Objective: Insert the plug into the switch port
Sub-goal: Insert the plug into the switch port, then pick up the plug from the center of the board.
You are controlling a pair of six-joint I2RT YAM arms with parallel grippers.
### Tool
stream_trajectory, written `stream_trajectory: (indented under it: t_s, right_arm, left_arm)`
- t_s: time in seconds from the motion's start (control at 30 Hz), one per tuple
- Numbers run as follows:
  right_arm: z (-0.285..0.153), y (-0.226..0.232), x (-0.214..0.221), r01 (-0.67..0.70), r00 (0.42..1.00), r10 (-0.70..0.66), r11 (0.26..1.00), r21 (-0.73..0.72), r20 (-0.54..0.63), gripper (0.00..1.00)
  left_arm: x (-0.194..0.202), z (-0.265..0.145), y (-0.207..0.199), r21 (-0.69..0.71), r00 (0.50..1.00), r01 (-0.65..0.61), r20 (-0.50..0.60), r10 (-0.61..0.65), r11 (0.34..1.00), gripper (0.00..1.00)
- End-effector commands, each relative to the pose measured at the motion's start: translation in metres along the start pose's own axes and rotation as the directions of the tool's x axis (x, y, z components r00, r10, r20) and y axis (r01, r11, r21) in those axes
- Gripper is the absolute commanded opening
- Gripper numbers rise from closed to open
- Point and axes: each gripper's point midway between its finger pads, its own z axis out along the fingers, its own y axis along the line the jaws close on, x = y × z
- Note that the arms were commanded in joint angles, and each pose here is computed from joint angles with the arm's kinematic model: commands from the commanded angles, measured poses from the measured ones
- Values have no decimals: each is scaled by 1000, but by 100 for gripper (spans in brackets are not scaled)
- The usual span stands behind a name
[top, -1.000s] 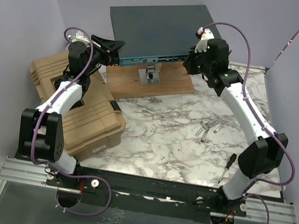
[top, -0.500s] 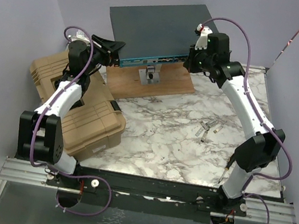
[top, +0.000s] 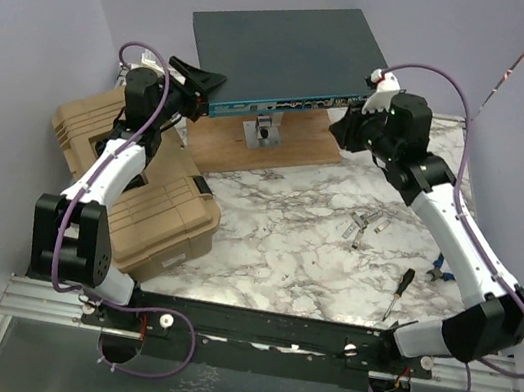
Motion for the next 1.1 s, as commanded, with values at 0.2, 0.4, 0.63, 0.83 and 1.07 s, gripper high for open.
stream_trajectory:
  t_s: [0.2,0.4,0.63,0.83,1.07]
  right_arm:
    - [-39,-31,57,-88,994,99,975,204,-44,45]
    - [-58,-50,122,-144,972,198,928,345,-127,51]
    - [-65,-69,178,-189,932,313,848,494,-180,56]
    - [-65,-80,222,-190,885,397,783,592,-242,56]
    - [-75,-86,273,-230,817,526,672,704,-236,53]
  left_arm:
    - [-6,-1,-9,-31,995,-95,-11,95,995,98]
    - [-8,-19,-13,-84,970,-241,-43,239,967,99]
    - [-6,-54,1,-219,901,-434,-121,417,874,99]
    - [-16,-86,1,-309,809,-586,-166,565,749,99]
    - [-18,-121,11,-421,712,-688,-232,663,591,99]
